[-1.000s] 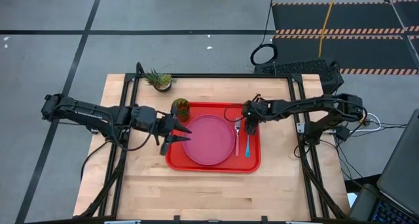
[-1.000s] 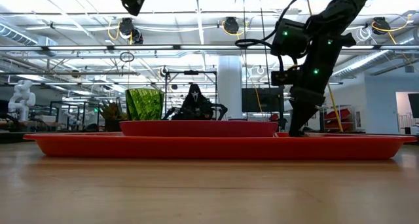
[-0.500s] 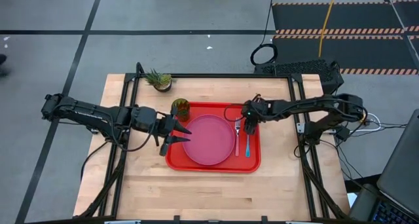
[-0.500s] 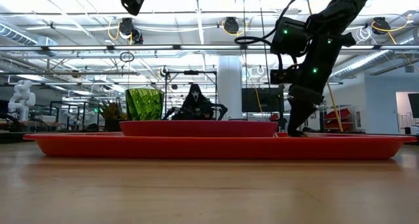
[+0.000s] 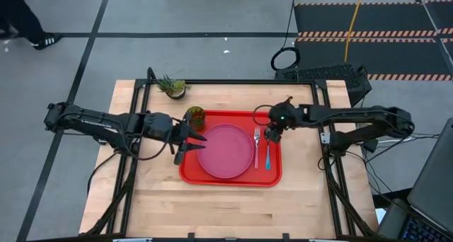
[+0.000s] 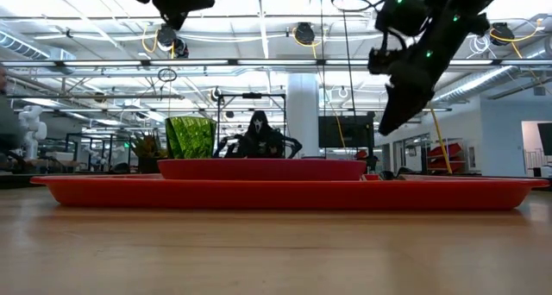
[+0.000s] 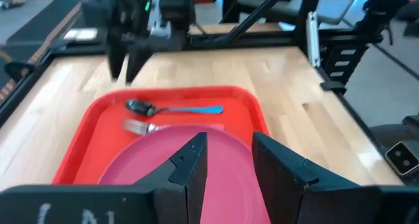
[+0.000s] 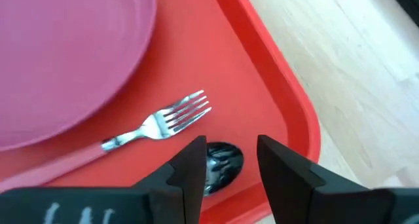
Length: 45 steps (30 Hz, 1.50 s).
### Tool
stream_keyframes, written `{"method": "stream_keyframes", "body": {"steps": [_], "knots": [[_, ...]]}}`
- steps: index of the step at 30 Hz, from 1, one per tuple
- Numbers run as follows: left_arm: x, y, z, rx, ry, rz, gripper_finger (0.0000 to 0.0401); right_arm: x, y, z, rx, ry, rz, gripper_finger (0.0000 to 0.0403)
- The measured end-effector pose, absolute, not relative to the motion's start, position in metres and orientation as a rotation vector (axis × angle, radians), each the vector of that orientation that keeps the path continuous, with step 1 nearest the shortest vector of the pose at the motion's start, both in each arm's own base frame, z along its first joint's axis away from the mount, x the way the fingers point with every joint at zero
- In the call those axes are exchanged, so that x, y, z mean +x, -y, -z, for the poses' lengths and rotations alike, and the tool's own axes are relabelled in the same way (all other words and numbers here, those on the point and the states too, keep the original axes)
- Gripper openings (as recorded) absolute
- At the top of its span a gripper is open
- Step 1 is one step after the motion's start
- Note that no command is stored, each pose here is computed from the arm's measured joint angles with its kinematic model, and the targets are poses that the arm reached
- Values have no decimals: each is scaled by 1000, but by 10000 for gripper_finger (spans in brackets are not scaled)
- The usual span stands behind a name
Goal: Pick and place plate/cup/fork/spoon on tray
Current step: Return to Home Position
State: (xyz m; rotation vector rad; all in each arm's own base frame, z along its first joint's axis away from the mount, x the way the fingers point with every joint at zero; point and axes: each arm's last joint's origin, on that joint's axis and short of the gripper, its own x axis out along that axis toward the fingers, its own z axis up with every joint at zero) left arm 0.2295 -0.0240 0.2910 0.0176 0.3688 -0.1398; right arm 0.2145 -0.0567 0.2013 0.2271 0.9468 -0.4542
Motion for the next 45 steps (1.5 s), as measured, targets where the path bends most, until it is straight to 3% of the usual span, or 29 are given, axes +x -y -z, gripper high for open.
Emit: {"method": "stream_keyframes", "body": {"steps": [10, 15, 20, 28, 40, 45], "knots": [[216, 13, -284, 4, -491, -51, 124, 194, 43, -236, 244, -775, 372, 130], [186, 10, -305, -6, -361, -105, 124, 178, 32, -257, 226, -658, 323, 130], [153, 7, -290, -51, -216, -105, 124, 158, 23, -264, 221, -470, 278, 130], [129, 5, -232, -145, 10, -95, 124, 134, 14, -232, 257, -213, 149, 130], [122, 5, -182, -173, -11, -93, 124, 120, 7, -174, 268, -51, 40, 130], [121, 7, -170, -140, 22, -74, 105, 119, 5, -175, 228, 35, -3, 130]]}}
